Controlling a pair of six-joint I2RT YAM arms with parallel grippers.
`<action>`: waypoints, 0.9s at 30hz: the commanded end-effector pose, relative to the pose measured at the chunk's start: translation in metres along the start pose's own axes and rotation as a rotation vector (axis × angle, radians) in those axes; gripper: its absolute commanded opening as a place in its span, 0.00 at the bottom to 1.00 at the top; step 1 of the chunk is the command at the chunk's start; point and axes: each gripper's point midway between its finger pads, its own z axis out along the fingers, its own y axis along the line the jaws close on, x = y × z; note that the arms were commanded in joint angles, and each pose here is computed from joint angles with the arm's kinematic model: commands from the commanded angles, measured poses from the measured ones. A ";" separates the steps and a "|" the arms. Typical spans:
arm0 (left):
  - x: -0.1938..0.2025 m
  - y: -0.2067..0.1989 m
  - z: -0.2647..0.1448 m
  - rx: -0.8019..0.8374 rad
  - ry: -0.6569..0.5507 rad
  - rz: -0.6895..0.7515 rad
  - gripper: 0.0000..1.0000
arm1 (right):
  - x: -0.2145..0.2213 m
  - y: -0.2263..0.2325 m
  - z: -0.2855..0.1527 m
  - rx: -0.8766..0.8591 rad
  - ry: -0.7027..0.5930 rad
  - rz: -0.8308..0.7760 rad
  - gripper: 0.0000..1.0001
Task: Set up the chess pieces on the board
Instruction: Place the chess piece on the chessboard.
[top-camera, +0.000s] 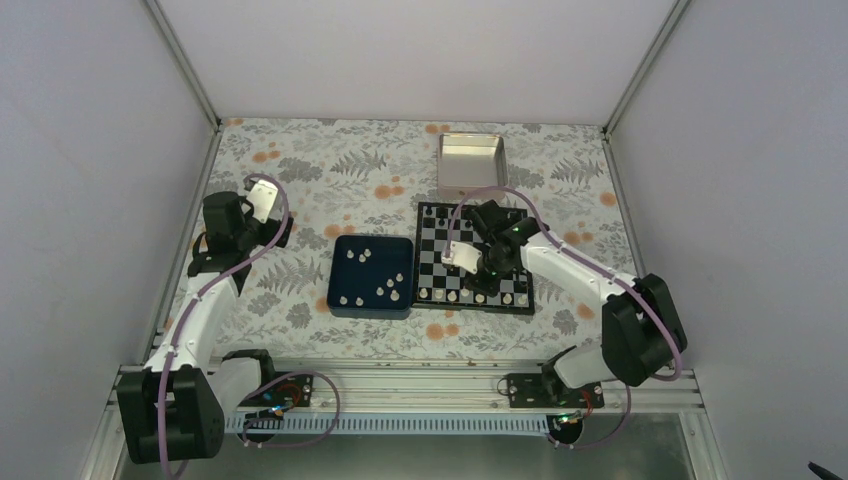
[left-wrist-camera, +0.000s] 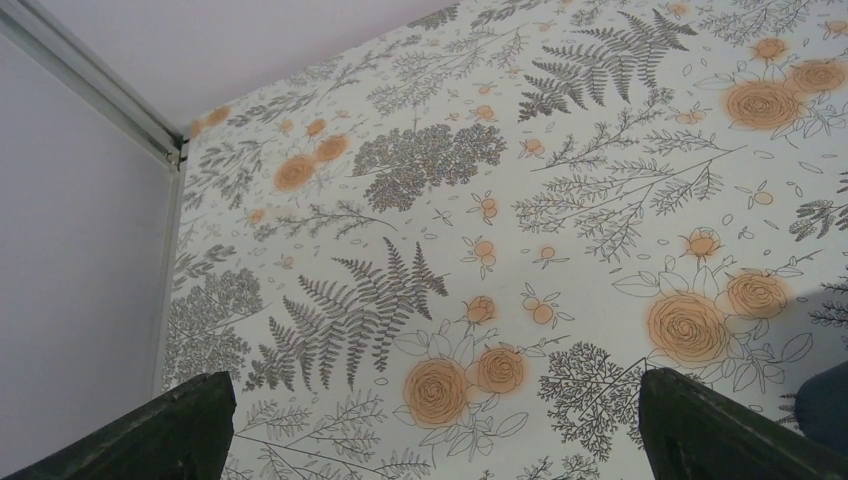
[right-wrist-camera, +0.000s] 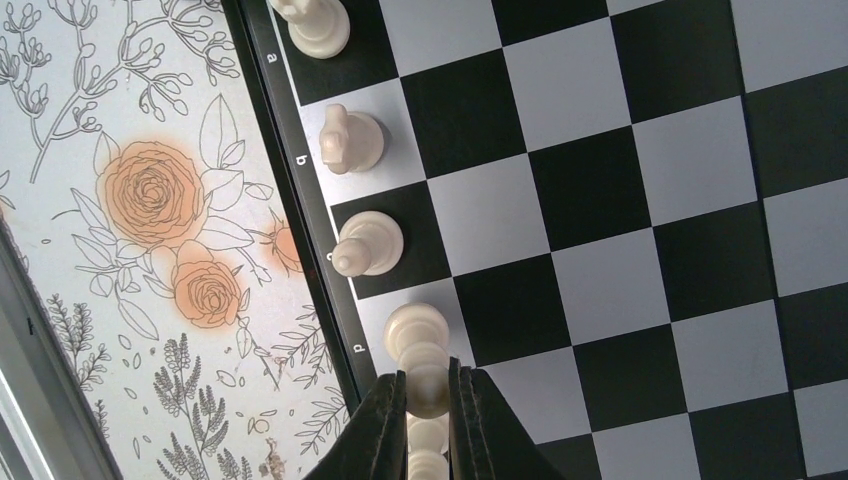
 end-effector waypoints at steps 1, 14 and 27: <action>0.001 0.002 0.001 -0.006 0.001 -0.013 1.00 | 0.003 -0.003 0.006 0.003 0.004 0.011 0.09; 0.002 0.002 0.003 -0.004 0.005 -0.012 1.00 | 0.010 0.003 0.012 -0.023 0.024 0.015 0.09; 0.003 0.002 0.003 -0.004 0.006 -0.013 1.00 | 0.014 0.005 0.012 -0.025 0.040 0.012 0.09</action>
